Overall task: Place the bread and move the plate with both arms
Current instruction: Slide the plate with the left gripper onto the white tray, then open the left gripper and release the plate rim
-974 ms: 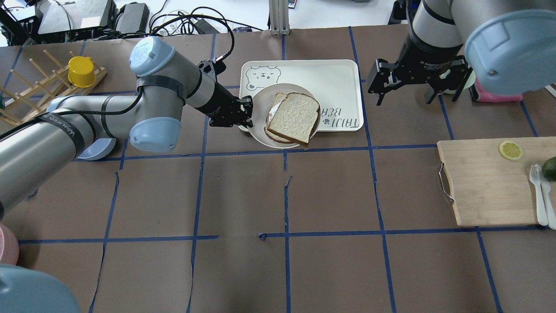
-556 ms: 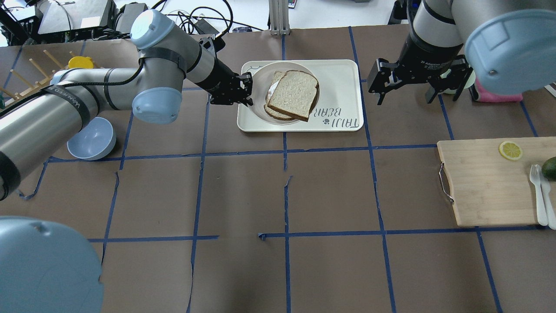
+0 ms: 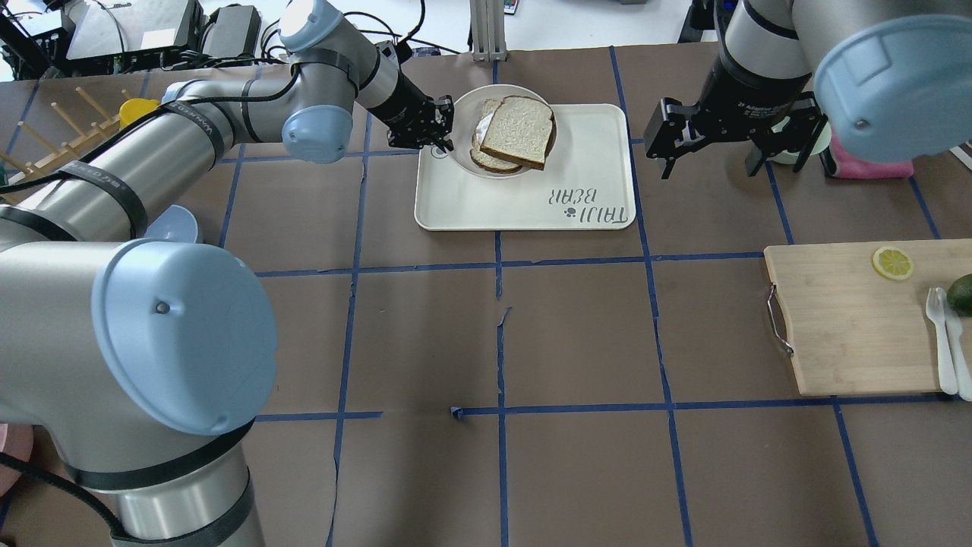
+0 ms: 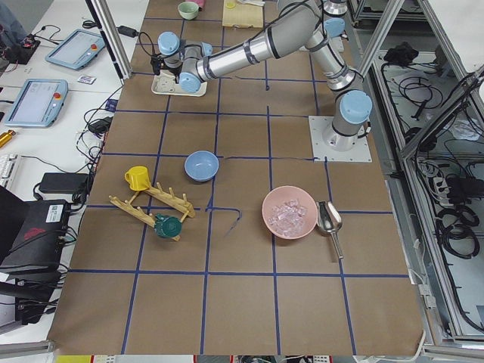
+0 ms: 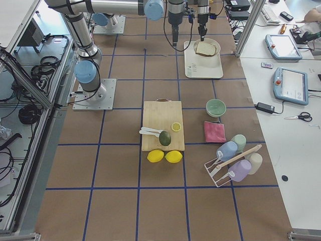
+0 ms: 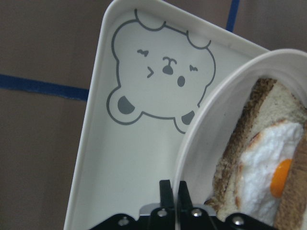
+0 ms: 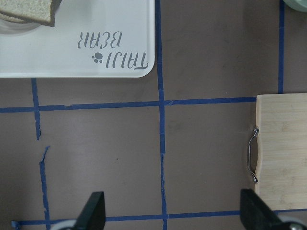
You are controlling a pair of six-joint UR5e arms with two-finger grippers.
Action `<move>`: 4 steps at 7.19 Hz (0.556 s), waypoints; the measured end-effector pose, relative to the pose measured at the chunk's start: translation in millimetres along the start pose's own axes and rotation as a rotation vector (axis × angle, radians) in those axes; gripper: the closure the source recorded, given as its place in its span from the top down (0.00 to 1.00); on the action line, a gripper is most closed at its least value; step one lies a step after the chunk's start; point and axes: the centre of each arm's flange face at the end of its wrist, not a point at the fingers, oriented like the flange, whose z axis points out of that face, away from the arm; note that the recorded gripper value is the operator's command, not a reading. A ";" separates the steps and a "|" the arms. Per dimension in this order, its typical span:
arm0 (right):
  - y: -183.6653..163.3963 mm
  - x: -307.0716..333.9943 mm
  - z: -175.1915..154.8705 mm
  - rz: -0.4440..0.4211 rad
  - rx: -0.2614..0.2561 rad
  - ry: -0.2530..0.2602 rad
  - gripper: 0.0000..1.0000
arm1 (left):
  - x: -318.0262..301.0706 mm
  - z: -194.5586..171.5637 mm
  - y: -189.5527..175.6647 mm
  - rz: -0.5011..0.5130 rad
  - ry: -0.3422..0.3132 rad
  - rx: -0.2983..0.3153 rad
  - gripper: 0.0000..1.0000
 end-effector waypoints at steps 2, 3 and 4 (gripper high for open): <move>4.9 2.5 -20.0 0.008 0.040 0.003 1.00 | -0.4 14.7 0.6 0.000 -0.003 -0.015 0.00; 9.9 2.5 -34.4 0.014 0.068 0.004 1.00 | -3.5 22.3 5.6 -0.003 -0.007 -0.029 0.18; 12.6 2.0 -32.9 0.014 0.050 0.004 1.00 | -7.5 28.9 10.3 -0.008 -0.011 -0.042 0.81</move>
